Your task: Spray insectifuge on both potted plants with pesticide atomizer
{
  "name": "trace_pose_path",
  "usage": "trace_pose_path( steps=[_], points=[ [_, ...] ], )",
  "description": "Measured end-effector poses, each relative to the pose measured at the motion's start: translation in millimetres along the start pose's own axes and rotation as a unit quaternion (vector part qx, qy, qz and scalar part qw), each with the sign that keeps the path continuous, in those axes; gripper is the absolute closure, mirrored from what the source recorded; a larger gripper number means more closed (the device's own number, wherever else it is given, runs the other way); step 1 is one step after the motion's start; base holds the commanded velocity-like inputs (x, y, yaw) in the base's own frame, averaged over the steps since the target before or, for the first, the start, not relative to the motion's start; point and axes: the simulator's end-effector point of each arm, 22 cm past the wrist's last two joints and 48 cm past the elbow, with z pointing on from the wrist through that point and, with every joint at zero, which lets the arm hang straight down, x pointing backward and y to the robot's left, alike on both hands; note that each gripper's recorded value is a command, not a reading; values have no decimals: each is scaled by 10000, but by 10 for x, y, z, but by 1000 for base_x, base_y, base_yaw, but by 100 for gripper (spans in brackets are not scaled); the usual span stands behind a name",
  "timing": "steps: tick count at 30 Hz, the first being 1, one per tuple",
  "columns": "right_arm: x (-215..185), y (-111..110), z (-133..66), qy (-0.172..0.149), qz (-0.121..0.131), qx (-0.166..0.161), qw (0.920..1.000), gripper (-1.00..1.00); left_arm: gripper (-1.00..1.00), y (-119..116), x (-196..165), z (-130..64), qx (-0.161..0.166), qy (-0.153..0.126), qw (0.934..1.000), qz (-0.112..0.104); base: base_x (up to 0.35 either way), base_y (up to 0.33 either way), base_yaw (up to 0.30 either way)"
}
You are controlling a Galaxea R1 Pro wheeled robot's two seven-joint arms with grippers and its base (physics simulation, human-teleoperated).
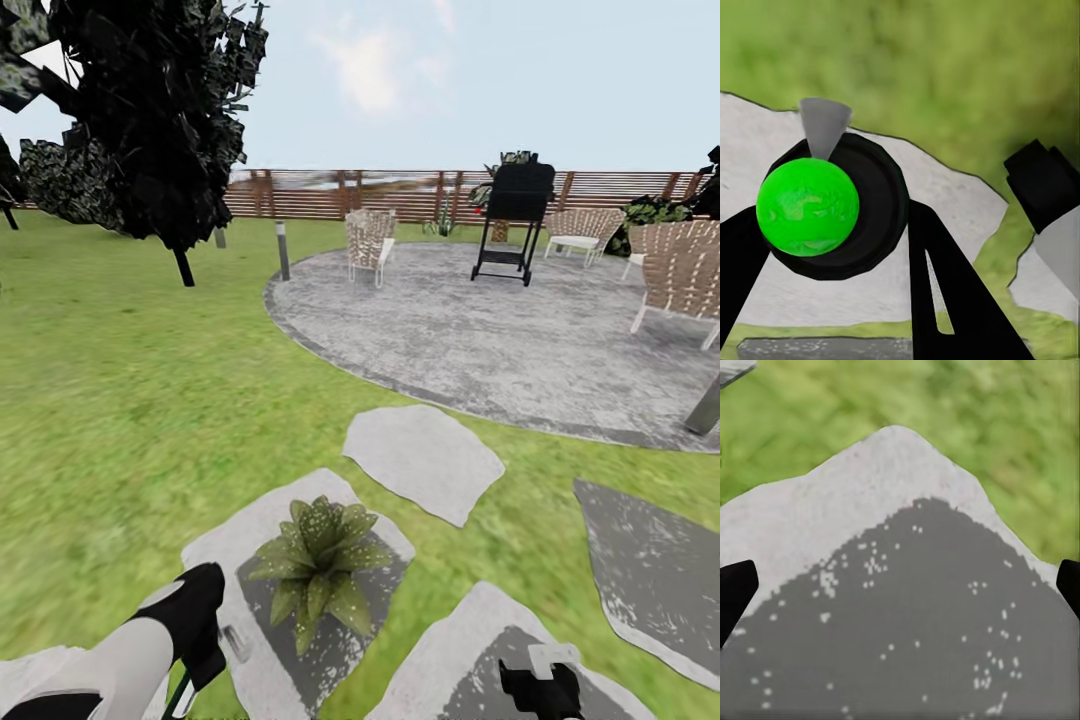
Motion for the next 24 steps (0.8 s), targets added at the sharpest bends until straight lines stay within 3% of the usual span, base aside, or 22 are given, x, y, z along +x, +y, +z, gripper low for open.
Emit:
trace_pose_path(
  steps=[11,20,24],
  points=[
    [6,5,-1,9,-1,-5,10000,-100,100,2,-49,-27,20,-91,9999,-61,-2,-1,251],
    [7,4,-1,9,-1,-4,10000,-100,100,18,-96,-51,-55,-116,9999,-69,1,0,26],
    [6,4,-3,8,-1,-4,10000,-100,100,127,-138,-126,-182,-218,9995,-112,135,-92,0]
  ],
)
